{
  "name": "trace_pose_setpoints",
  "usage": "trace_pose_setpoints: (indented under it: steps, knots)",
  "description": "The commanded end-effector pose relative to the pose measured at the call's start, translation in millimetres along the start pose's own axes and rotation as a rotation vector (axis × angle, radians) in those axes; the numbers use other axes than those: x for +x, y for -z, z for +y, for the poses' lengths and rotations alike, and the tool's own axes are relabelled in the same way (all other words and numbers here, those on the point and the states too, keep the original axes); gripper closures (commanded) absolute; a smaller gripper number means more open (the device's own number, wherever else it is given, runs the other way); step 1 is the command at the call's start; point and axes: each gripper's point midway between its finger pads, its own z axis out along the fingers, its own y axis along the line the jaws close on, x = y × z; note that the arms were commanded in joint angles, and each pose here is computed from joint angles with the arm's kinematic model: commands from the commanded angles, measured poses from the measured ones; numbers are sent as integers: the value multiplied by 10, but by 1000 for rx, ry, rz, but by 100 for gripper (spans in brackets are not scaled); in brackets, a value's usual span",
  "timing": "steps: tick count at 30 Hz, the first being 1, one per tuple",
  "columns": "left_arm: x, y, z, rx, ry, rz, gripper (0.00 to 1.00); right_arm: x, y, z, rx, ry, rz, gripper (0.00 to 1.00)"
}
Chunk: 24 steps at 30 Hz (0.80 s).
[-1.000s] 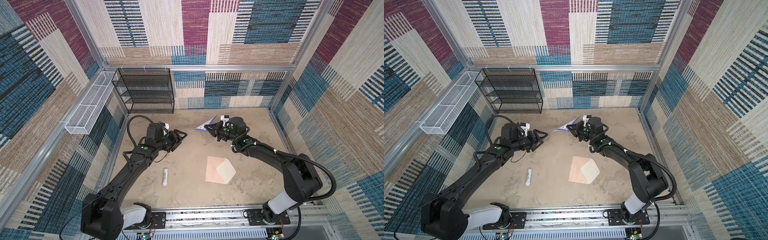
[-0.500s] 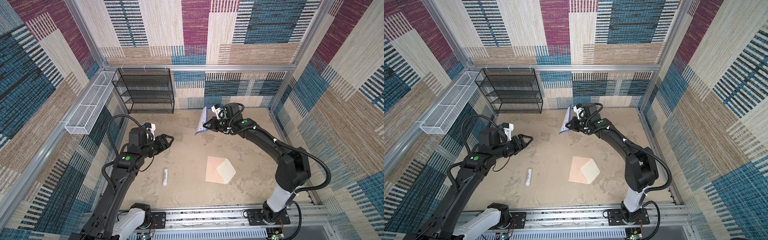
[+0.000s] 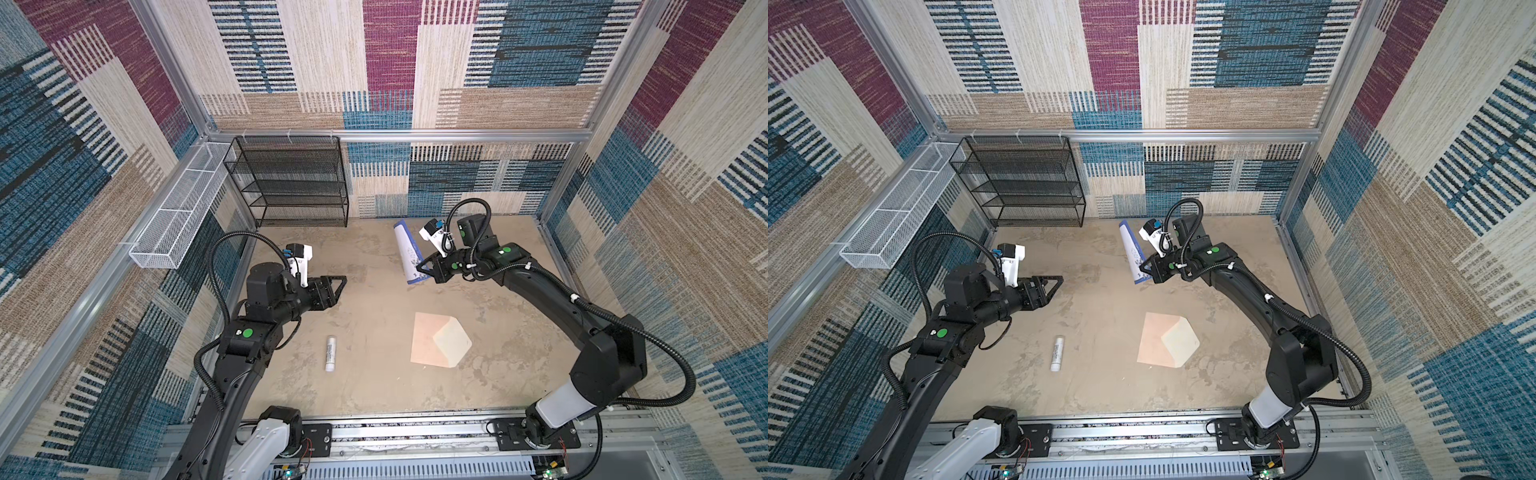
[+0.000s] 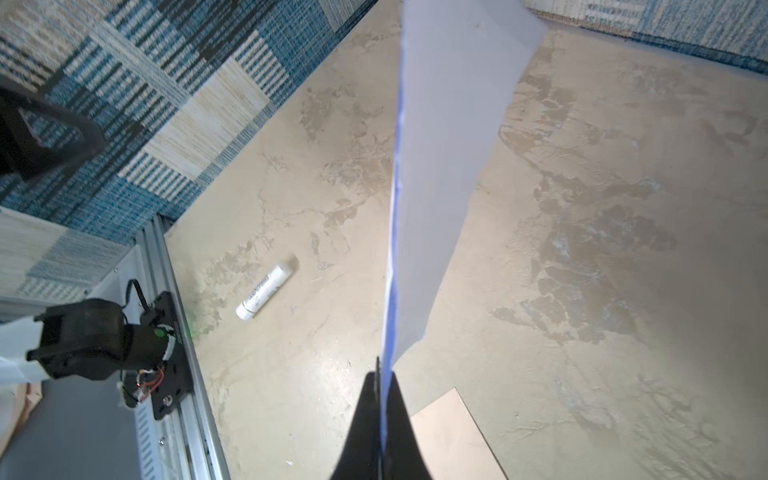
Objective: Place the letter into the envelope and seal it
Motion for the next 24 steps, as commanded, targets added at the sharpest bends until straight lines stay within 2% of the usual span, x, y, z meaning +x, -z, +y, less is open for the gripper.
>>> trace_pose_setpoints:
  steps: [1,8,15,24]
  knots:
    - [-149,30,-242,114,-202,-49,31,186,2,20,-5,132,83,100]
    - [-146,53,-498,256,-418,-75,28,353,16,57,-9,261,172,100]
    - [-92,-42,-503,293,-527,-52,23,433,22,137,-7,397,213,100]
    - [41,-99,-569,354,-649,-9,20,426,87,316,-9,556,181,100]
